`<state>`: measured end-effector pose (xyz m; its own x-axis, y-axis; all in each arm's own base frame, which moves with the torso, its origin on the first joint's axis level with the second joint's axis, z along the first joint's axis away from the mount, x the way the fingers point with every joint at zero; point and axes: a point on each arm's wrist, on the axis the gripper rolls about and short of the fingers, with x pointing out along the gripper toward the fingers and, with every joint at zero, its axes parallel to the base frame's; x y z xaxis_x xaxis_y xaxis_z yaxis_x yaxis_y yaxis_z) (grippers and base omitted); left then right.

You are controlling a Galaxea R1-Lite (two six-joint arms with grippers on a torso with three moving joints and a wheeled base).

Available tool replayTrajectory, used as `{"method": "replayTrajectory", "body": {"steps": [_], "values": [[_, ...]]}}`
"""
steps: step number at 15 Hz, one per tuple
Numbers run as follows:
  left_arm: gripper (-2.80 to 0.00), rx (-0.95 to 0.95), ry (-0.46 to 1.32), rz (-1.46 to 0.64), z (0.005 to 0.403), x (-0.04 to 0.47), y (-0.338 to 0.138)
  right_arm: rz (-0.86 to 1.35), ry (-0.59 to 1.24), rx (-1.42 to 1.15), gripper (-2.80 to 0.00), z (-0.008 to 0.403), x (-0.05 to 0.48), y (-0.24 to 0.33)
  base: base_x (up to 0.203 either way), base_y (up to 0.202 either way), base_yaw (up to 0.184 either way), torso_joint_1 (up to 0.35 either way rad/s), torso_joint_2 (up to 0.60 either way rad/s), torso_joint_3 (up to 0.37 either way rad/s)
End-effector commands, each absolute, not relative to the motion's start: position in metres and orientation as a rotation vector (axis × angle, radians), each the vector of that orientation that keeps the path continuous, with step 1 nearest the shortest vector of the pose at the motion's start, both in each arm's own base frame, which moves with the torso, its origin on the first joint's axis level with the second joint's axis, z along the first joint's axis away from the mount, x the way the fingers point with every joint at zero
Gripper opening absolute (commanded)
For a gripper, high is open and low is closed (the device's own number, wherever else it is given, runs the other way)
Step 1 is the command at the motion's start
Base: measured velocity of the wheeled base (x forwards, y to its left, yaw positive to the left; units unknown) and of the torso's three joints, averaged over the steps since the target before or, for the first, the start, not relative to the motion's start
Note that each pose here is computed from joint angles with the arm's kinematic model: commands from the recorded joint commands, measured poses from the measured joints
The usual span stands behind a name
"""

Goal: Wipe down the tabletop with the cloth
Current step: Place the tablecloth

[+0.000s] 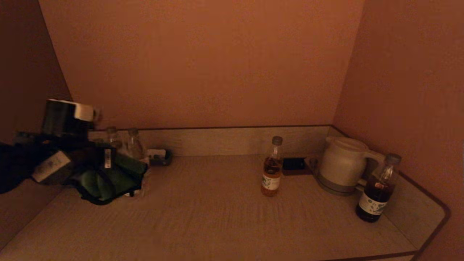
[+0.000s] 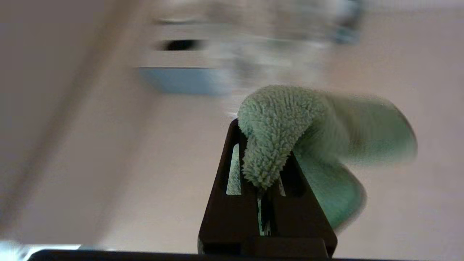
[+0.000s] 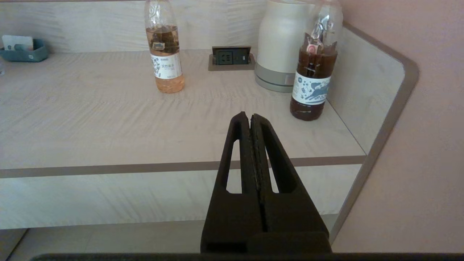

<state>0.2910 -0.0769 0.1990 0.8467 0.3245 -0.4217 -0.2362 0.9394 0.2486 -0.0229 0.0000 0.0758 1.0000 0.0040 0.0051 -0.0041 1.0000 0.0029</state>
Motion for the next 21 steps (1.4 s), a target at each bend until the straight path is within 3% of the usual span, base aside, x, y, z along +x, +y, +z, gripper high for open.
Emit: {"method": "replayTrajectory", "body": {"steps": [1,7,16,21], "values": [[-2.8,0.152,0.403,0.415,0.231,0.265,-0.035,0.005,-0.005,0.003,-2.8,0.076,-0.023,0.0,0.0,0.0,0.0,0.0,0.0,0.0],[-2.8,0.104,0.429,0.672,0.24,0.243,0.037,0.005,-0.005,0.003,-2.8,0.076,-0.023,0.0,0.0,0.0,0.0,0.0,0.0,0.0],[-2.8,0.024,0.674,0.904,0.16,0.273,0.12,0.005,-0.005,0.003,-2.8,0.076,-0.023,0.0,0.0,0.0,0.0,0.0,0.0,0.0],[-2.8,0.019,0.663,0.914,0.154,0.281,0.126,0.005,-0.005,0.003,-2.8,0.076,-0.023,0.0,0.0,0.0,0.0,0.0,0.0,0.0]]}}
